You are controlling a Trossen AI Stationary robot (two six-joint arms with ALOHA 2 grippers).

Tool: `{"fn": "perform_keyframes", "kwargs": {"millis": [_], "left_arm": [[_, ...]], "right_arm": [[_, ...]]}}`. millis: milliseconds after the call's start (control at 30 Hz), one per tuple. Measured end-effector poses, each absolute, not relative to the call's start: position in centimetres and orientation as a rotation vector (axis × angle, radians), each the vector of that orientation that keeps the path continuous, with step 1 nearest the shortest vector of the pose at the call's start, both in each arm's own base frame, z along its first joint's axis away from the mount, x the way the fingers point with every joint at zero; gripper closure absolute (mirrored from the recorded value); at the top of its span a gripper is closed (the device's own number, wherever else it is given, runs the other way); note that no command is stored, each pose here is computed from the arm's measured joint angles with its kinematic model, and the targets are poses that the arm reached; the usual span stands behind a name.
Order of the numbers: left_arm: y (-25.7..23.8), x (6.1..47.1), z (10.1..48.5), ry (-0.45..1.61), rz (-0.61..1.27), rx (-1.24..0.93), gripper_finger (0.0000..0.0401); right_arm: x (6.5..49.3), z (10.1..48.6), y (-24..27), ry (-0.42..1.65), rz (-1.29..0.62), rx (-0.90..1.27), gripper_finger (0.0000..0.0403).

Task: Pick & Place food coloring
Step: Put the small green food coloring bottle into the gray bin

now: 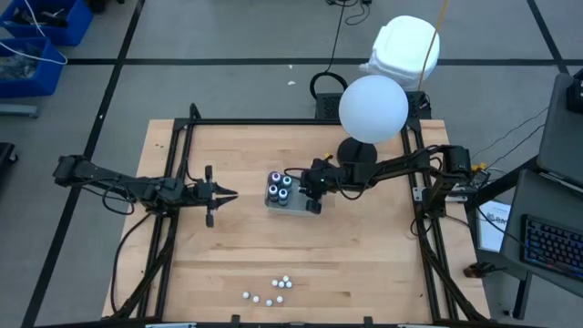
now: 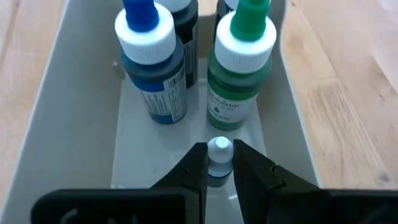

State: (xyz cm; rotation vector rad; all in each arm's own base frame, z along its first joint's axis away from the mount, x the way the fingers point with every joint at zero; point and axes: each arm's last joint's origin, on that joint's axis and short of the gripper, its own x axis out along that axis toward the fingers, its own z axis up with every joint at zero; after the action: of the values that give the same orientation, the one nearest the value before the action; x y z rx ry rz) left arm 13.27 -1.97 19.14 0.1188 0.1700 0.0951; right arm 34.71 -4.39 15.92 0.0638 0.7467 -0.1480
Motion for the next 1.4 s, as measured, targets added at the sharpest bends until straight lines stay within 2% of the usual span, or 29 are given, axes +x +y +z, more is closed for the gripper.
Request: {"fn": "perform_keyframes", "kwargs": {"millis": [1033, 1400], "left_arm": [[-2.0, 13.3, 19.2, 0.169, 0.098, 0.117, 0.035], [-2.0, 13.3, 19.1, 0.169, 0.097, 0.118, 0.035]], "right_arm": [[35.2, 13.7, -5.0, 0.761, -0.141, 0.148, 0.0355], [35.4, 13.9, -5.1, 0.732, -0.145, 0.152, 0.0294]]}}
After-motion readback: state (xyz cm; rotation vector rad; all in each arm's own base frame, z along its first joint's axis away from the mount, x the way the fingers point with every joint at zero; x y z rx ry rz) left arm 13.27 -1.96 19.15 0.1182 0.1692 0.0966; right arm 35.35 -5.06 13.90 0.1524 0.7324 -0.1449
